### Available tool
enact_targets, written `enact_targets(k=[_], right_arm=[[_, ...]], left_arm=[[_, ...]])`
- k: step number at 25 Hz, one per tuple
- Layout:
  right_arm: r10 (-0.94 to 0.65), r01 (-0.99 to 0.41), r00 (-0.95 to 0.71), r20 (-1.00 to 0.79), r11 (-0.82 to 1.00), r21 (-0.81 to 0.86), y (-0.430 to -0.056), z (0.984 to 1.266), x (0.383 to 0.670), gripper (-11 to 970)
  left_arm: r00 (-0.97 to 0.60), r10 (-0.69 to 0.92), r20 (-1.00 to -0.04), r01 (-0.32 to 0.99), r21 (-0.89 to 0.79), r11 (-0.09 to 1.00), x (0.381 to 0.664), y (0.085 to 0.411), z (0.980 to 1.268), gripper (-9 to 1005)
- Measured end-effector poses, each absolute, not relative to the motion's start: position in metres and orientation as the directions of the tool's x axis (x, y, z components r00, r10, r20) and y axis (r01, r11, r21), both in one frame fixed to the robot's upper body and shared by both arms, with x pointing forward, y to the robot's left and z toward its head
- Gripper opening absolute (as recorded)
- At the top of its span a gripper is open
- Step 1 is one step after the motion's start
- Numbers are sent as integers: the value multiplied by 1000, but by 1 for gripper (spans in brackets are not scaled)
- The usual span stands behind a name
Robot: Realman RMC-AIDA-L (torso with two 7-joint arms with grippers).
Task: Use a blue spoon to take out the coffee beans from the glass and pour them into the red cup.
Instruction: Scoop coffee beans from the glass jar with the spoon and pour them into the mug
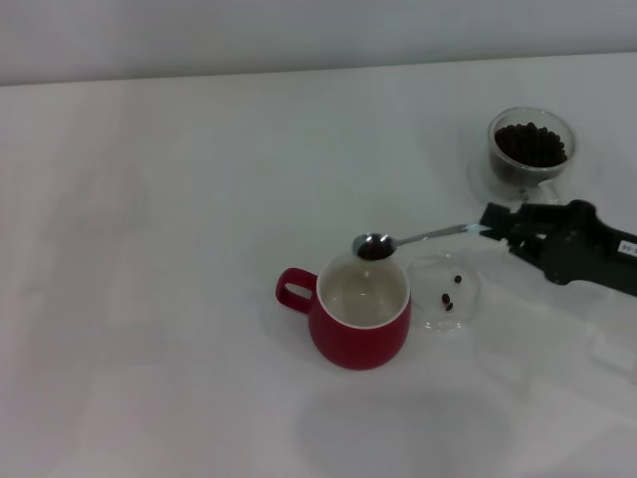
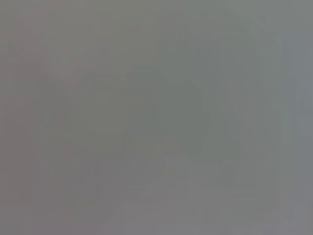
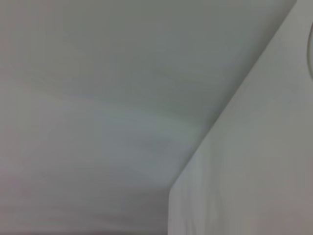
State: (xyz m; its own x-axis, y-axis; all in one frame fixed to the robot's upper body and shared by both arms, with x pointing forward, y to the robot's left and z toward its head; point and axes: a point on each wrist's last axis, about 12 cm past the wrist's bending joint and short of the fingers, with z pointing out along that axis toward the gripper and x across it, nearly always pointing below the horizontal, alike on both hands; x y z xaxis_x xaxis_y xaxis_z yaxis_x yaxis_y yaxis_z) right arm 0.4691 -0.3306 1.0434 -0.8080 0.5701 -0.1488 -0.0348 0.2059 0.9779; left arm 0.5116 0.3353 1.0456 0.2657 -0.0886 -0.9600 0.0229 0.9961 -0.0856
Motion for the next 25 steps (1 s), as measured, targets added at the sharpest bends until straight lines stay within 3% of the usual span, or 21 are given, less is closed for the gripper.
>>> enact_targets(k=[10, 25], right_arm=[[499, -110, -839, -217, 235, 966, -316, 1044, 474, 141], [463, -273, -780, -421, 353, 895, -332, 1050, 475, 141]], left_arm=[[260, -87, -962, 24, -84, 996, 513, 335, 1046, 503], [252, -86, -964, 22, -83, 996, 510, 336, 1044, 504]])
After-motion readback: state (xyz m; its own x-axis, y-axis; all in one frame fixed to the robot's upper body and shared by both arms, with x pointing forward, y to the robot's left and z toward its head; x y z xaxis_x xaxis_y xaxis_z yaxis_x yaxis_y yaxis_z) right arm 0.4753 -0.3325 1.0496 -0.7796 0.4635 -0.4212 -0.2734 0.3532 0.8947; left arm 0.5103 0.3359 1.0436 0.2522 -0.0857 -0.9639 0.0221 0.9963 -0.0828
